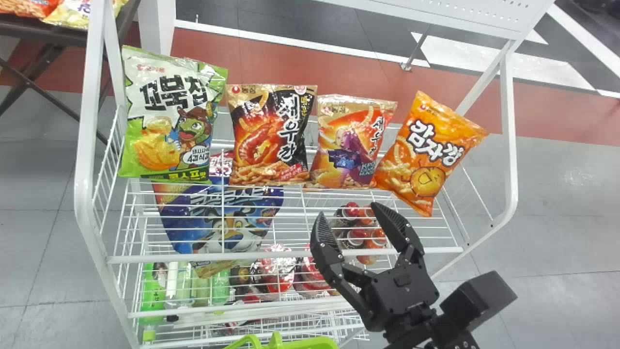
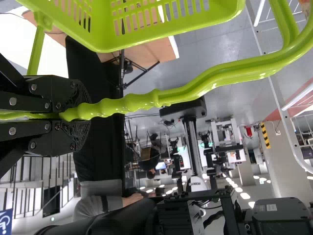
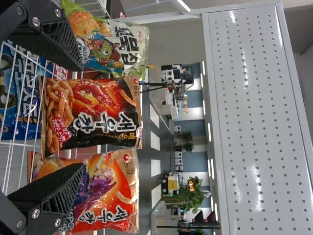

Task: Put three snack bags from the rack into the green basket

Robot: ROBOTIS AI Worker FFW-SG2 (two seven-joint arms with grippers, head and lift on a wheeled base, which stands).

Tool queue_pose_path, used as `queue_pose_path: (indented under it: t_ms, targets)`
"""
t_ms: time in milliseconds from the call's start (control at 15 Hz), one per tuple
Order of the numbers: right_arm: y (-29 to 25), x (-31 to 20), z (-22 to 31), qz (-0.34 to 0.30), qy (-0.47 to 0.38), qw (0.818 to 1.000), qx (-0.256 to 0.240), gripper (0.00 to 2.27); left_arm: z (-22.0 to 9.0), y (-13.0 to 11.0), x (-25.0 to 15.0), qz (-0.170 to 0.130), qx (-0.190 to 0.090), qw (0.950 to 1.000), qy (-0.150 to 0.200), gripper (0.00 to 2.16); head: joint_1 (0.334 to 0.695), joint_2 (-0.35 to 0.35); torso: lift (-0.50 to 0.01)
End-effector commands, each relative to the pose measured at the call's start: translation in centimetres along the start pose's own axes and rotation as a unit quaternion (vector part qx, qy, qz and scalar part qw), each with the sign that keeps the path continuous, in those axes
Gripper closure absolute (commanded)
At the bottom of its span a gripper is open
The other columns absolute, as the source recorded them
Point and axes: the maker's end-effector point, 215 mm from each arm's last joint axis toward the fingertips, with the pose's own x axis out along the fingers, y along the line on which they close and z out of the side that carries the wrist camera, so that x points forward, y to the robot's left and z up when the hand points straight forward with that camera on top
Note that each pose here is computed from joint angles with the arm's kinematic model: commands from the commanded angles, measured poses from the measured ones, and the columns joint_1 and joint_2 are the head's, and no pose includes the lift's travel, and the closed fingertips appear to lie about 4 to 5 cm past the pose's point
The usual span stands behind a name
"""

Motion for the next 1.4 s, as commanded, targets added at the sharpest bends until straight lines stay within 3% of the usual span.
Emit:
queue_pose_path:
  t_ms: [0,1067,1333]
  targets:
    - [0.0,0.1,-0.3,0.001,0.002,1.000,0.000,0.13,0.0,-0.1,0.1,-0.001,-0.001,1.0000,0.000,1.41,0.695,-0.350,0.000]
    - [-0.1,1.5,-1.4,0.010,0.003,1.000,-0.001,0.13,0.1,-0.1,0.2,-0.006,0.001,1.0000,0.002,1.41,0.695,-0.350,0.000]
    - [-0.1,5.9,-3.8,0.018,0.018,1.000,-0.001,0.13,0.1,0.2,0.5,-0.006,0.004,1.0000,0.003,1.41,0.695,-0.350,0.000]
